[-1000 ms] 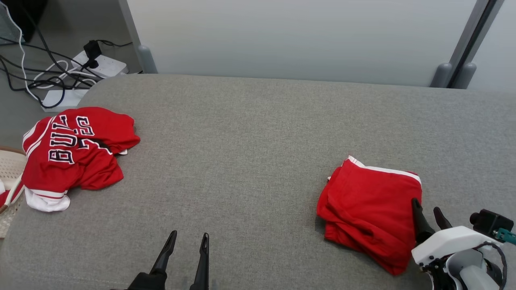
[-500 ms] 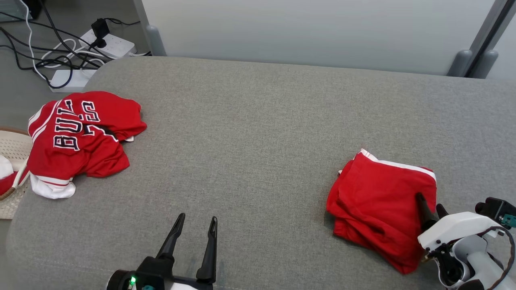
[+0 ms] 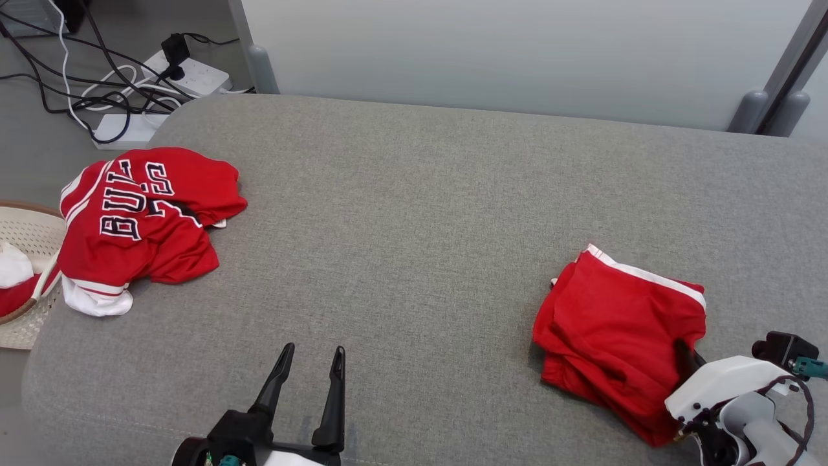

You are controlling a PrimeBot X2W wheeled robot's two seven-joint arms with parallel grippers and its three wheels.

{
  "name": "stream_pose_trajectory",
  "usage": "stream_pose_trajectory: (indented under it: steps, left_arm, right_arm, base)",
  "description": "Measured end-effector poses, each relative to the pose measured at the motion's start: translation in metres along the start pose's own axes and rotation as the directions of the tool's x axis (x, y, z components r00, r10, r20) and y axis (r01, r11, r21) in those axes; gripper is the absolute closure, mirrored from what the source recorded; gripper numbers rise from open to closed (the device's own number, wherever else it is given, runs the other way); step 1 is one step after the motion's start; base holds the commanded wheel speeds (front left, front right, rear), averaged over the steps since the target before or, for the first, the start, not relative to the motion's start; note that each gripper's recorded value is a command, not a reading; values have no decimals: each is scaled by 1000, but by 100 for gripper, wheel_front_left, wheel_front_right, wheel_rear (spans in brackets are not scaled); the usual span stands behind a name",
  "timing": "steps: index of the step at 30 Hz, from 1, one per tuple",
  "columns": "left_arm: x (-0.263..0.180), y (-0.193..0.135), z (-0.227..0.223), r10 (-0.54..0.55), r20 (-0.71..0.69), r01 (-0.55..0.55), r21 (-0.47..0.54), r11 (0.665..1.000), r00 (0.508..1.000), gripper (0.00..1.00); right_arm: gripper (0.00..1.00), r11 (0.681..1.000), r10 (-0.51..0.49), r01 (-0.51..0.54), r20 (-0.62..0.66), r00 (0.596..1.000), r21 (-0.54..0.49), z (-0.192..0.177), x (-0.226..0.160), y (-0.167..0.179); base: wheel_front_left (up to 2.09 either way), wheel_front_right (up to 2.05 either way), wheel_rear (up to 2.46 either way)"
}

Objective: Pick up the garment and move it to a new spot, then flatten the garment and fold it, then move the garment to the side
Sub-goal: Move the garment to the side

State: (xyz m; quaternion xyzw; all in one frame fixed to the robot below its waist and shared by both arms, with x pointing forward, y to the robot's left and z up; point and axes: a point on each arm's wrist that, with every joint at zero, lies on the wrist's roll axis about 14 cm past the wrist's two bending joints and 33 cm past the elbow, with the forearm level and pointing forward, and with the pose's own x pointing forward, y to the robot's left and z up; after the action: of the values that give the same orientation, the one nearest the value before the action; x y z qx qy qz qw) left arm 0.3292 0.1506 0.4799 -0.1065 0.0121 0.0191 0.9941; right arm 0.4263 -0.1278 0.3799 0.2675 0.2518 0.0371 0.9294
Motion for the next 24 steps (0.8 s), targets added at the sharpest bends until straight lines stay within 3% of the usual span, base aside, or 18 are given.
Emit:
stream_pose_trajectory:
  steps: [12, 24]
  left_arm:
    - [4, -3, 3, -2, 6, 3, -61, 998, 1000, 0]
    - [24, -43, -8, -134, -28, 132, -58, 989, 991, 0]
  right_arm:
    - [100, 991, 51, -42, 64, 997, -130, 22, -2, 7]
    - [100, 989, 0, 29, 195, 981, -147, 66, -26, -28]
  base:
    - [0, 0, 0]
    - [0, 0, 0]
